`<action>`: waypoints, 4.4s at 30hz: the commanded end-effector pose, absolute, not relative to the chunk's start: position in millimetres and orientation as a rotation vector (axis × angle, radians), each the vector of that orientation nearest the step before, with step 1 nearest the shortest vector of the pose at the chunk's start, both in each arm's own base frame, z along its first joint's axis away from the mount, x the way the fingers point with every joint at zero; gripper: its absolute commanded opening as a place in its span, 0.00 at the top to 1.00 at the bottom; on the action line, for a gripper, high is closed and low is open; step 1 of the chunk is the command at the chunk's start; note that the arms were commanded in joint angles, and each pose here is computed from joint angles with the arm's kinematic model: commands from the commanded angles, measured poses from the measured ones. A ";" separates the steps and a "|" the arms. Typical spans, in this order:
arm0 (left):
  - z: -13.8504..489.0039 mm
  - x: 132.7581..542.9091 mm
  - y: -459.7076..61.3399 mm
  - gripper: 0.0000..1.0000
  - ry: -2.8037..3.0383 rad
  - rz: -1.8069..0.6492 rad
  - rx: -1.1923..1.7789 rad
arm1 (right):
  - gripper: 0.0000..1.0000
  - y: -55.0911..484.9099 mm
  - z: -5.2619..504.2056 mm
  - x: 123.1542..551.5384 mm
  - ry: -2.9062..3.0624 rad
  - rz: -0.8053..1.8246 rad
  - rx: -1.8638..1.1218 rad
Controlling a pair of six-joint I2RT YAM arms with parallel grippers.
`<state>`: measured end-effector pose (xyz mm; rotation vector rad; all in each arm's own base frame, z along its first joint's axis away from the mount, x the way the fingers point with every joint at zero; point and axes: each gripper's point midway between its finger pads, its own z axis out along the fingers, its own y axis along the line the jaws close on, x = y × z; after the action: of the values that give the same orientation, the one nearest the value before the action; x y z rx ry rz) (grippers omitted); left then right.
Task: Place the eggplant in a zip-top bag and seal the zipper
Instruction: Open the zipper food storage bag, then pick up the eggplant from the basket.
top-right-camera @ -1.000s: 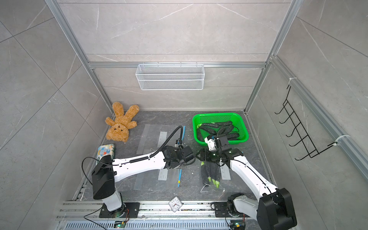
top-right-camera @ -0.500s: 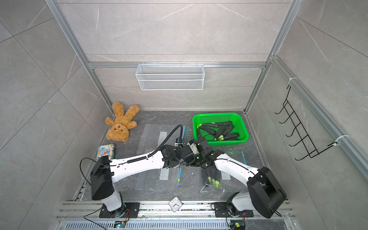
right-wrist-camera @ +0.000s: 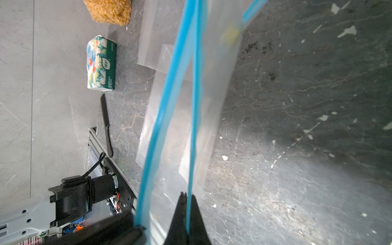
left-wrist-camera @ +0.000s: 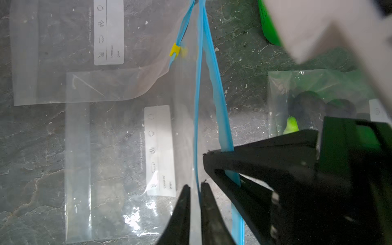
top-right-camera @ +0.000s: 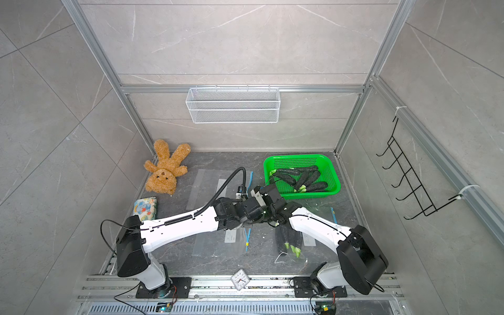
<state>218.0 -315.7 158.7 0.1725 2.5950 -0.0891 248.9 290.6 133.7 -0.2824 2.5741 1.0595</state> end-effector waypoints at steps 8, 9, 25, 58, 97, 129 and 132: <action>173.3 223.0 -297.6 0.62 2.535 -0.081 0.112 | 1.00 285.9 163.0 242.4 2.545 1.029 -0.304; 173.6 223.1 -297.8 0.62 2.534 -0.084 0.112 | 1.00 285.6 163.6 241.7 2.546 1.027 -0.306; 207.6 212.5 -302.0 1.00 2.519 -0.229 0.076 | 0.89 248.7 187.1 221.6 2.654 0.781 -0.428; 417.6 180.7 -122.6 1.00 2.167 -0.044 -0.035 | 0.22 115.4 300.2 398.0 2.488 0.654 -0.015; 229.0 309.7 -288.7 1.00 2.703 -0.170 0.117 | 0.52 78.5 46.6 518.5 2.862 0.065 -0.530; 233.3 301.4 -290.3 1.00 2.654 -0.361 -0.036 | 0.98 113.4 216.6 440.7 2.552 0.409 -0.259; 235.9 303.0 -291.6 1.00 2.626 -0.403 -0.081 | 1.00 138.4 246.5 416.6 2.418 0.658 -0.185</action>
<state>299.6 -290.4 211.8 -0.0064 2.7005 -0.2940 431.0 108.5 215.7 -0.2553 2.5439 0.3983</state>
